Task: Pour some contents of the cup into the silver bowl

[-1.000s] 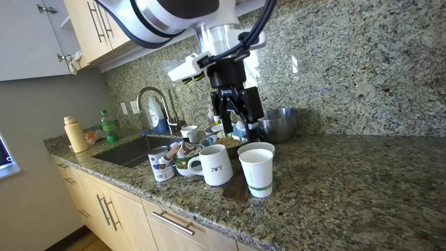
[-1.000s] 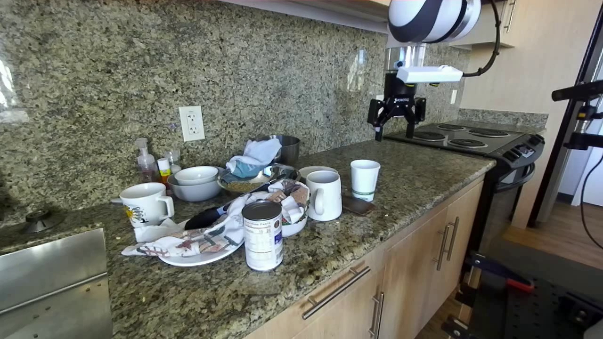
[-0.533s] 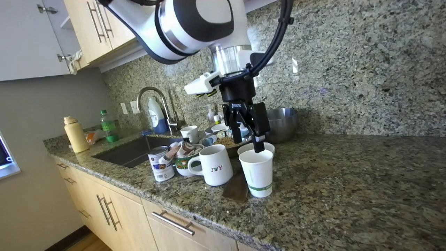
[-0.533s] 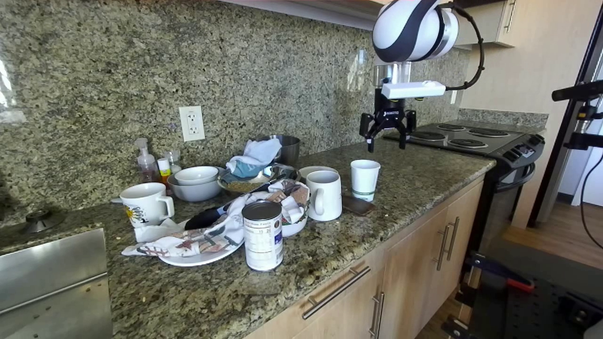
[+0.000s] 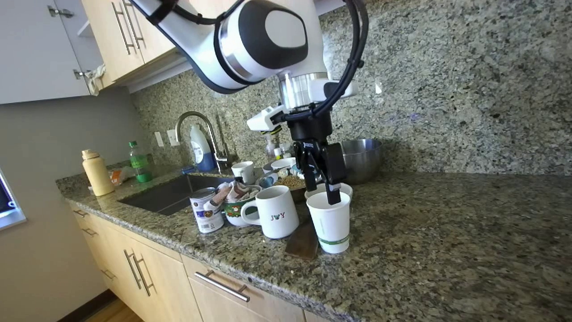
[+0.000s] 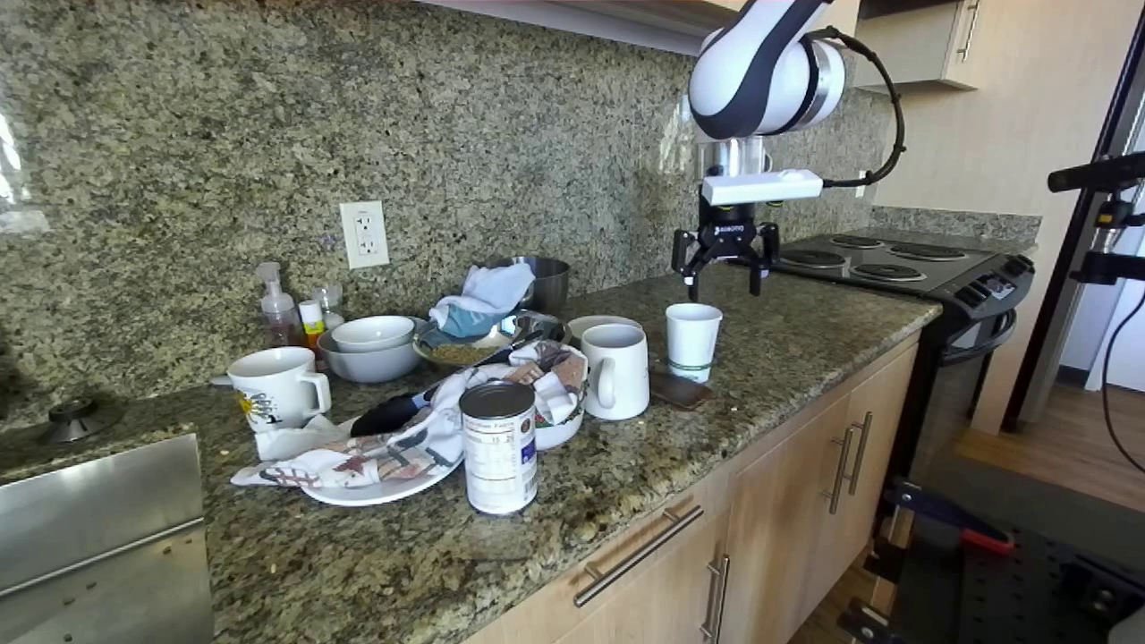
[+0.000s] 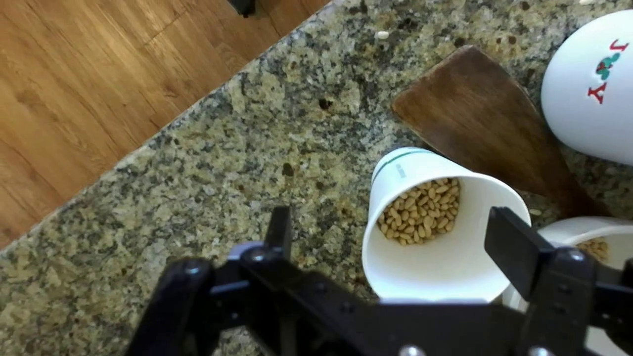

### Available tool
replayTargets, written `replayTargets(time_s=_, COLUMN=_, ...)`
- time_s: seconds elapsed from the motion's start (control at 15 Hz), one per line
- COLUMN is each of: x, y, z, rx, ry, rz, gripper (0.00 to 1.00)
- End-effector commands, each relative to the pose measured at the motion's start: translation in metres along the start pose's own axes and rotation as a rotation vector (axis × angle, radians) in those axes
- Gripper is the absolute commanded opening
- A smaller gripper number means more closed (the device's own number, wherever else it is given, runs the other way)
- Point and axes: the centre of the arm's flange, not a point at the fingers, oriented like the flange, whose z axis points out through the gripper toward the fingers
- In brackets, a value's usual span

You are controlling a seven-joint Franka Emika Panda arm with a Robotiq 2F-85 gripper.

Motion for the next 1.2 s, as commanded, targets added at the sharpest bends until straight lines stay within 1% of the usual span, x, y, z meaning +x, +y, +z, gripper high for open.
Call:
replayTargets(time_s=0.0, x=0.007, y=-0.001, z=0.023, rx=0.010, ry=-0.011, rz=0.069, gripper=1.00)
replayTargets(time_s=0.33, x=0.005, y=0.008, z=0.051, rx=0.020, ry=-0.034, rz=0.128, gripper=1.00)
replayTargets(time_s=0.73, x=0.007, y=0.014, z=0.065, rx=0.026, ry=-0.037, rz=0.172, gripper=1.00)
replayTargets(time_s=0.8, x=0.007, y=0.015, z=0.066, rx=0.026, ry=-0.037, rz=0.174, gripper=0.75)
replayTargets(time_s=0.87, x=0.007, y=0.015, z=0.065, rx=0.024, ry=-0.037, rz=0.175, gripper=0.72)
replayTargets(time_s=0.93, x=0.007, y=0.014, z=0.064, rx=0.023, ry=-0.035, rz=0.174, gripper=0.66)
replayTargets(time_s=1.07, x=0.007, y=0.013, z=0.060, rx=0.021, ry=-0.028, rz=0.173, gripper=0.49)
replayTargets(time_s=1.13, x=0.007, y=0.012, z=0.059, rx=0.020, ry=-0.025, rz=0.171, gripper=0.43)
